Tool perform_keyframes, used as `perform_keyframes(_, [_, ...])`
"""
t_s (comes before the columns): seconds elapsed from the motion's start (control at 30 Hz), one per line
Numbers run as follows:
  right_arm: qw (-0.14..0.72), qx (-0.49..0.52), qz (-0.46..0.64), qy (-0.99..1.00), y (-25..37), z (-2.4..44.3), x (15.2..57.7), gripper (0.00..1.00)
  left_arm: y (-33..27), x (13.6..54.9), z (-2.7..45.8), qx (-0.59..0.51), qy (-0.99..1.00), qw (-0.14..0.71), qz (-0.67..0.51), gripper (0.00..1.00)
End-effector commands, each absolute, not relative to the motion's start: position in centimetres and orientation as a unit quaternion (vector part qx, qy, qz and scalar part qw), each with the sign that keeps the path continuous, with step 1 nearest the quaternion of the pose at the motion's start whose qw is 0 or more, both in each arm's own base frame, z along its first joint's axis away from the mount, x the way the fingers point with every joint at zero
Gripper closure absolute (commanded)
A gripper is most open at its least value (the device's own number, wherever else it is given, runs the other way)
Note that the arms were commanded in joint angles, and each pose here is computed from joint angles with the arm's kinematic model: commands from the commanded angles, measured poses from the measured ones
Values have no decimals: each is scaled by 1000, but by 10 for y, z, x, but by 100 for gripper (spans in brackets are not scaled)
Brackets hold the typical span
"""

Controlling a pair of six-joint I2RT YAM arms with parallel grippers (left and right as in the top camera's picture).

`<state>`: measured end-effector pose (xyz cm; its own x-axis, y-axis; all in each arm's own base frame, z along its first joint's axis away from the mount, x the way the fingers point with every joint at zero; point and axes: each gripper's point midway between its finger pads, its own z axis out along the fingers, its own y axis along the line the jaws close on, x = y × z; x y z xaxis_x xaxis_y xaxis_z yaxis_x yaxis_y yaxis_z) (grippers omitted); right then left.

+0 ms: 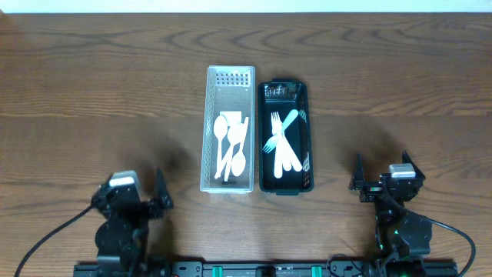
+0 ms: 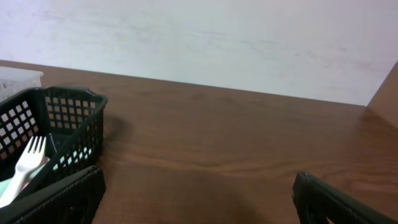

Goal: Pack container

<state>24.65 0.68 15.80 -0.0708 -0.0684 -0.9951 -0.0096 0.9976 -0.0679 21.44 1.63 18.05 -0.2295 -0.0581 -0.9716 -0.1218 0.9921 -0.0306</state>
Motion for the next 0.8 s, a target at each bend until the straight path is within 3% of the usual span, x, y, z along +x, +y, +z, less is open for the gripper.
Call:
perform_keyframes(0.0, [680, -36, -19, 732, 11, 157, 246, 1, 15, 229, 176, -53, 758, 650, 25, 2])
perform_keyframes(0.13, [680, -36, -19, 732, 11, 157, 246, 1, 14, 245, 163, -43, 724, 688, 32, 2])
perform_keyframes(0.77, [680, -36, -19, 732, 11, 157, 246, 1, 15, 244, 134, -40, 762, 645, 39, 2])
